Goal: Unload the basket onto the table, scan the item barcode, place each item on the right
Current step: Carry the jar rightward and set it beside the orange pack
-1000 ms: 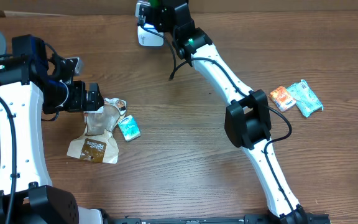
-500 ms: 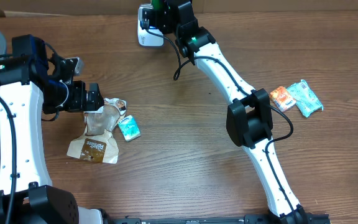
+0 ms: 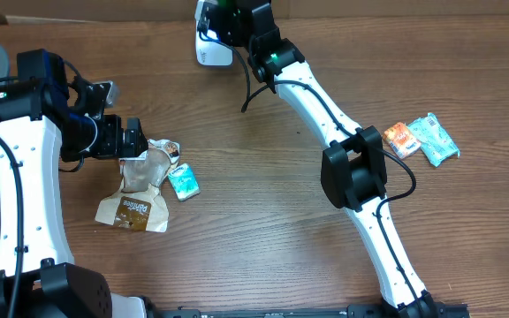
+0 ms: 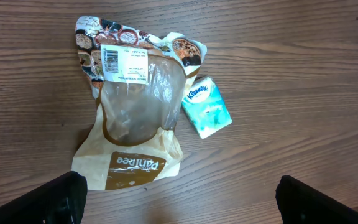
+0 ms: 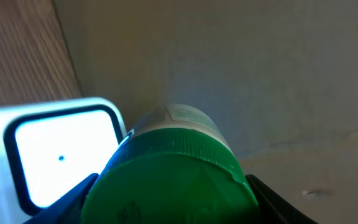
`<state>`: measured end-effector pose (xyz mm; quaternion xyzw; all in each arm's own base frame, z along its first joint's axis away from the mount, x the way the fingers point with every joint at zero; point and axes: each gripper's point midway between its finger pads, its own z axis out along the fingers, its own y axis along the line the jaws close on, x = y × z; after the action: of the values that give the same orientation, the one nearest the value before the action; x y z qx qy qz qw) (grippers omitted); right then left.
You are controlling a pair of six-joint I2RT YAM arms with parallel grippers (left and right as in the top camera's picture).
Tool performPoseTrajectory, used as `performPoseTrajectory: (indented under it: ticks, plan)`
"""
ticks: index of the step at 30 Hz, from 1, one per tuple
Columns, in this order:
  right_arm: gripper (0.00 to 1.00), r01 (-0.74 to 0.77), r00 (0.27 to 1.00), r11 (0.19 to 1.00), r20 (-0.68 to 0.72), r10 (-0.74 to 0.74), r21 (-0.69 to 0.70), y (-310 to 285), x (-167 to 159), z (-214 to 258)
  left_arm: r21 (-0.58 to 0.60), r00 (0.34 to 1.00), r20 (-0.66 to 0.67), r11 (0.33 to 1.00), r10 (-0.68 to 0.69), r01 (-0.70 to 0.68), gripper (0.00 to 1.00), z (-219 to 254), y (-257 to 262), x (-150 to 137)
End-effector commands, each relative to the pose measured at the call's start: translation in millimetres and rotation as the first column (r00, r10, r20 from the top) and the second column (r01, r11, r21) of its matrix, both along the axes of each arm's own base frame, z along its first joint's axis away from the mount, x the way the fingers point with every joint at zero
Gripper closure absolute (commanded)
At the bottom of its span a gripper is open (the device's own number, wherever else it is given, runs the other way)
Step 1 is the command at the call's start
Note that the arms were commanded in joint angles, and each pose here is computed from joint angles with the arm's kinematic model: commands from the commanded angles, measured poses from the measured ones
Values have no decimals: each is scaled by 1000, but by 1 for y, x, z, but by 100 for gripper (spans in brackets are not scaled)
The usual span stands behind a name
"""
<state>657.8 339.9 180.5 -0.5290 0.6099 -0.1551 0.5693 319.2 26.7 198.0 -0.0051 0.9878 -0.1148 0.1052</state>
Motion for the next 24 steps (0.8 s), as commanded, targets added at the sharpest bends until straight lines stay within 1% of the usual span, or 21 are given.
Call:
performPoseTrajectory:
  ticks: [1, 2, 7, 8, 11, 13, 15, 17, 20, 21, 24]
  plan:
    - [43, 69, 998, 948, -30, -63, 310, -8, -14, 94, -6, 1000, 5, 1000, -25, 25, 0, -1, -1, 1]
    - [43, 86, 995, 935, -67, -67, 343, -11, -20, 105, -6, 1000, 5, 1000, -25, 25, 0, -1, -1, 1]
    - [44, 167, 969, 896, -236, -72, 412, -30, -59, 144, -6, 1000, 5, 1000, -25, 25, 1, -1, -1, 1]
    - [46, 212, 944, 879, -323, -70, 427, -39, -78, 152, -6, 1000, 5, 1000, -25, 25, 1, -1, -1, 1]
    - [46, 314, 872, 856, -481, -89, 411, -62, -112, 155, -6, 1000, 5, 1000, -25, 25, 0, -1, -1, 1]
    - [46, 406, 800, 838, -586, -132, 364, -85, -133, 147, -6, 1000, 5, 1000, -25, 25, 0, -1, -1, 1]
    - [42, 491, 709, 821, -681, -183, 291, -108, -153, 132, -6, 1000, 5, 1000, -25, 25, 0, -1, -1, 1]
    - [43, 562, 606, 804, -759, -239, 196, -133, -169, 112, -6, 1000, 5, 1000, -25, 25, 0, -1, -1, 1]
    - [47, 649, 450, 757, -843, -294, 82, -166, -186, 85, -6, 1000, 5, 1000, -25, 25, 1, -1, -1, 1]
    - [48, 677, 384, 735, -869, -312, 36, -179, -192, 74, -6, 1000, 5, 1000, -25, 25, 1, -1, -1, 1]
    - [49, 722, 251, 689, -905, -342, -60, -210, -201, 47, -6, 1000, 5, 1000, -25, 25, 1, -1, -1, 1]
